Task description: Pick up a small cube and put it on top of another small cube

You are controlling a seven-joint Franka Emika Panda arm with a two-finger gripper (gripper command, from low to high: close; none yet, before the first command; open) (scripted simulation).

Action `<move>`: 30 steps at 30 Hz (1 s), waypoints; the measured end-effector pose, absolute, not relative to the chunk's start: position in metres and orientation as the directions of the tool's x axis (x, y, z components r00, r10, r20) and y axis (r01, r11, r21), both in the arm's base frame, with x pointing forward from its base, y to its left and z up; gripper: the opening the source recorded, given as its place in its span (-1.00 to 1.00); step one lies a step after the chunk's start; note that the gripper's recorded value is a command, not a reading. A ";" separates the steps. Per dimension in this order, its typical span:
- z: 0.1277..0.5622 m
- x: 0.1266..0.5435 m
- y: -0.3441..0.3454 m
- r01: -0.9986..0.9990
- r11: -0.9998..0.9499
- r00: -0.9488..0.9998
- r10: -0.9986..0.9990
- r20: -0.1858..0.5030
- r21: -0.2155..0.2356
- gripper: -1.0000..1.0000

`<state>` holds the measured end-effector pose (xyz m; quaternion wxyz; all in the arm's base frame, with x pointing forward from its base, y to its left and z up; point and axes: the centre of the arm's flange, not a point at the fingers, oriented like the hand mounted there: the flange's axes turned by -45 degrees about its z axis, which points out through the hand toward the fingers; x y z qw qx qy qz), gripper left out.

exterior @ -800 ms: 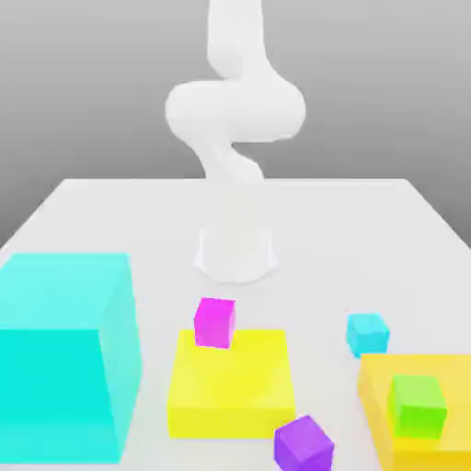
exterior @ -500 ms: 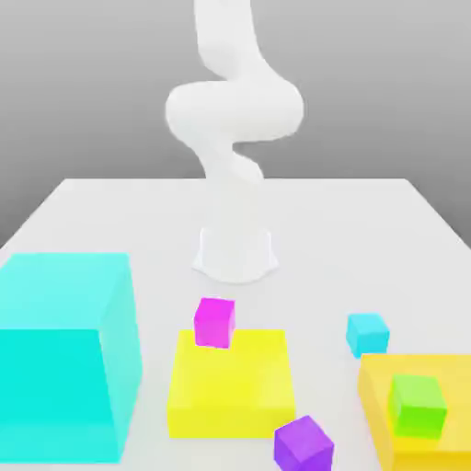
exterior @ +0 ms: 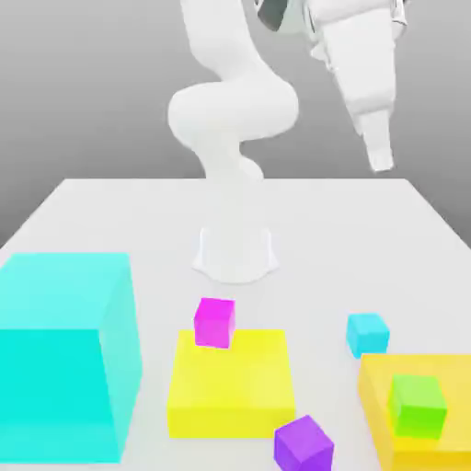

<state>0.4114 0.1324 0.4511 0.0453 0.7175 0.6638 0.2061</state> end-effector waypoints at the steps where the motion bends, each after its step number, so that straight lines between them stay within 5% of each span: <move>1: 0.441 0.410 0.138 0.940 -0.057 -0.018 0.976 0.216 0.336 0.00; 16: 0.303 0.350 0.204 0.657 0.727 -0.742 0.670 0.003 0.200 0.00; 30: 0.201 0.264 0.222 -0.060 0.998 -0.998 -0.060 -0.006 0.010 0.00</move>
